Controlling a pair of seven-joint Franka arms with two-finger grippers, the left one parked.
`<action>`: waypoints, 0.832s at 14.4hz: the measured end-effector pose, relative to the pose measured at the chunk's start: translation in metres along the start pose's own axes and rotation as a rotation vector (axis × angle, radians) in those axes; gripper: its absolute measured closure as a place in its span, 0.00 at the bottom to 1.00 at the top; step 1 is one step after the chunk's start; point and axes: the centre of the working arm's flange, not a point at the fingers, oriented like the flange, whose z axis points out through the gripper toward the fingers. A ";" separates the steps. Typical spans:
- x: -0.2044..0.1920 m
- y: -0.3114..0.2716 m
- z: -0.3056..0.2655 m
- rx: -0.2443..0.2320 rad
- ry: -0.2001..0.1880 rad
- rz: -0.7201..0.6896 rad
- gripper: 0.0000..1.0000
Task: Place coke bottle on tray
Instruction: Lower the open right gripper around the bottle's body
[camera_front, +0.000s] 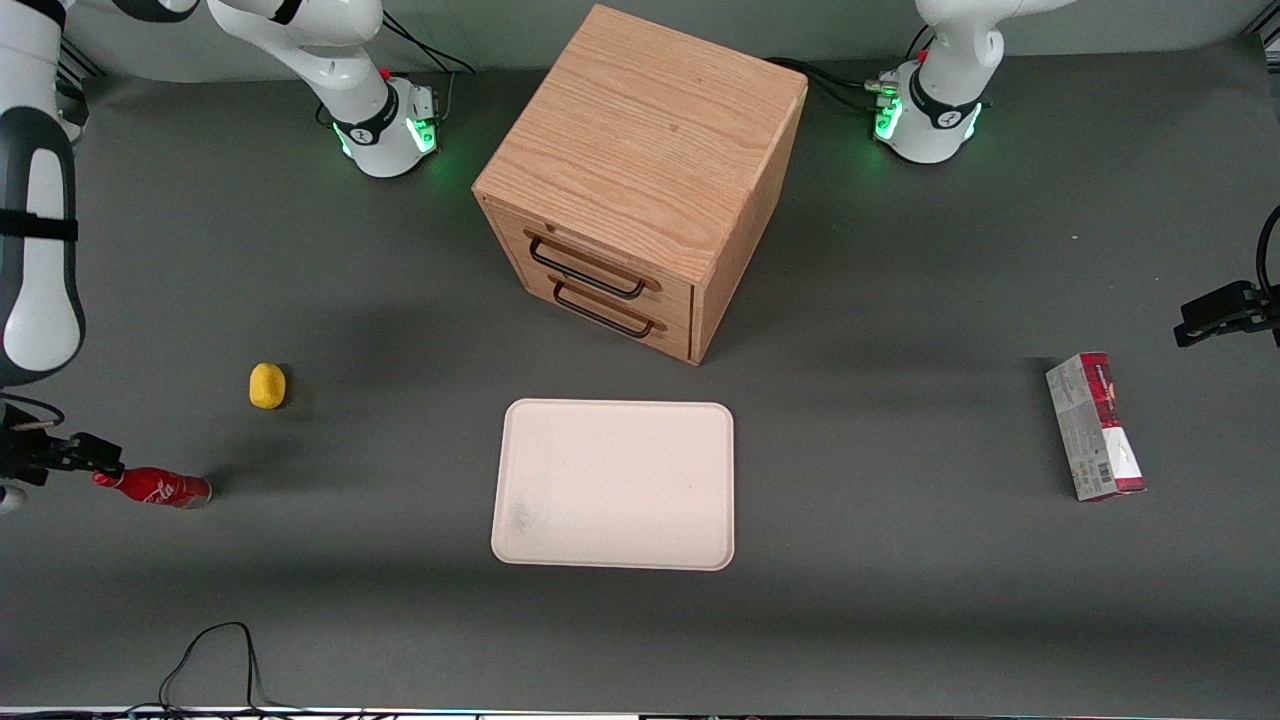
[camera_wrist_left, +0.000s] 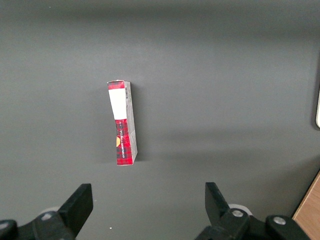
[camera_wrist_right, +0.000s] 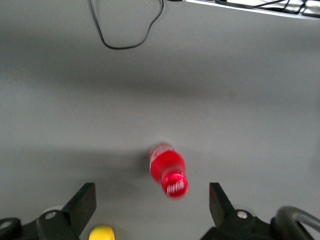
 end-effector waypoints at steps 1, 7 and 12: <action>-0.003 0.004 0.018 0.014 0.012 0.005 0.00; -0.021 0.006 0.084 0.008 0.027 -0.018 0.00; -0.025 0.016 0.081 -0.003 0.023 -0.008 0.00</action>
